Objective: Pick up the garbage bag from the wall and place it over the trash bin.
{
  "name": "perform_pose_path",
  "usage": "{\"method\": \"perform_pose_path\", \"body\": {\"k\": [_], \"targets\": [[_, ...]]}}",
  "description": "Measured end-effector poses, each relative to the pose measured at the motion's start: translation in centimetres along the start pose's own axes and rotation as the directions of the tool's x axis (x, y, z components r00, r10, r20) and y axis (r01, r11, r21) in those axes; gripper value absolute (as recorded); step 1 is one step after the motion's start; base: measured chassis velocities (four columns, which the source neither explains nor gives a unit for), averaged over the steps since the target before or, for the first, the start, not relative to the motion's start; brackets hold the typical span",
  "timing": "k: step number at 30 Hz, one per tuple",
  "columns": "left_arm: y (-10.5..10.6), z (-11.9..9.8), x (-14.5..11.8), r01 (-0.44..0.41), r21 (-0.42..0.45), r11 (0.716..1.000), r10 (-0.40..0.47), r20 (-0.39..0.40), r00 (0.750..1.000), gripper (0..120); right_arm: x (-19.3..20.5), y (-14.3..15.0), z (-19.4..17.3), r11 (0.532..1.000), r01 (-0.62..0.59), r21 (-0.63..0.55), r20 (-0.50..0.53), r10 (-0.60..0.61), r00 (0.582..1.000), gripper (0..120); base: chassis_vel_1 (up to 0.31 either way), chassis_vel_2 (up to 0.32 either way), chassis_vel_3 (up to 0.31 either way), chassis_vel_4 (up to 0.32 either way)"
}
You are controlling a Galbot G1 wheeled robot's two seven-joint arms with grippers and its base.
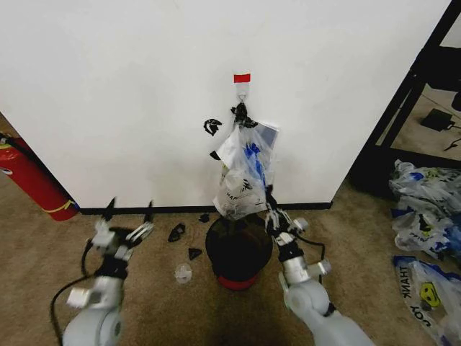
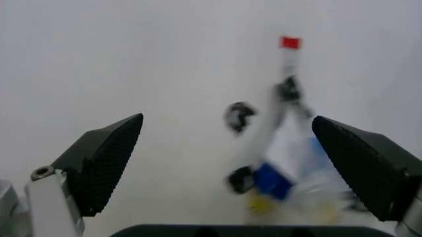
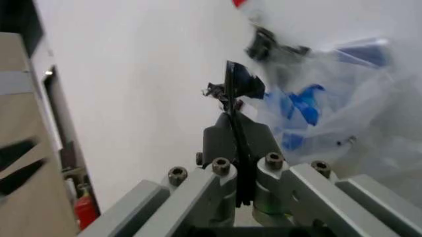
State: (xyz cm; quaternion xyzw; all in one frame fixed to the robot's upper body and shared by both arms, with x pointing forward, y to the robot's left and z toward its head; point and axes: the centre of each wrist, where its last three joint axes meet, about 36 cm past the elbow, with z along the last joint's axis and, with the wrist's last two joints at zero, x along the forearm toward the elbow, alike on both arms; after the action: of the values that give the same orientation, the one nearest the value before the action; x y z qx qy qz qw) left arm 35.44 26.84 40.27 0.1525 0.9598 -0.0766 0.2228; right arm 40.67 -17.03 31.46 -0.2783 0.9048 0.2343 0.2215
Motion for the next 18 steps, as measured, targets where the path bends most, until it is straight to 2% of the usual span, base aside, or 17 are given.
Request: {"method": "perform_pose_path", "body": {"k": [1, 3, 6, 12, 16, 18], "targets": [[0.0, 0.0, 0.0, 0.0, 0.0, 1.0, 0.0, 0.0, 1.0, 100, 0.0, 0.0, 0.0, 1.0, 0.0, 0.0, 0.0, 0.0, 1.0, 0, 0.0, 0.0, 0.0, 0.0], [-0.8, 0.2, -2.6, -0.054, 0.057, 0.997, 0.055, -0.014, 0.998, 100, 0.4, 0.0, 0.3, 0.999, 0.033, 0.012, -0.005, -0.033, 0.999, 0, 0.0, 0.0, 0.0, 0.0], [-1.3, -0.1, -5.2, -0.102, 0.09, 0.991, 0.106, -0.041, 0.994, 100, 1.7, 0.2, 1.1, 0.999, 0.038, 0.026, -0.038, -0.037, 0.999, 0, 0.0, 0.0, 0.0, 0.0], [-2.2, -0.2, -9.0, -0.167, 0.096, 0.981, 0.177, -0.099, 0.979, 100, 2.9, 0.3, 2.6, 0.996, 0.003, 0.094, -0.059, 0.002, 0.998, 0, 0.0, 0.0, 0.0, 0.0], [-2.5, 1.1, -8.7, -0.131, 0.091, 0.987, 0.142, -0.124, 0.982, 100, 3.2, 0.3, 2.4, 0.985, -0.047, 0.165, -0.075, 0.06, 0.995, 3, 0.0, 0.0, 0.0, 0.0], [-2.6, 1.9, -7.4, -0.096, 0.094, 0.991, 0.11, -0.155, 0.982, 100, 3.7, 0.2, 1.3, 0.973, -0.047, 0.226, -0.099, 0.071, 0.992, 12, 0.0, 0.0, 0.0, 0.0]]}}
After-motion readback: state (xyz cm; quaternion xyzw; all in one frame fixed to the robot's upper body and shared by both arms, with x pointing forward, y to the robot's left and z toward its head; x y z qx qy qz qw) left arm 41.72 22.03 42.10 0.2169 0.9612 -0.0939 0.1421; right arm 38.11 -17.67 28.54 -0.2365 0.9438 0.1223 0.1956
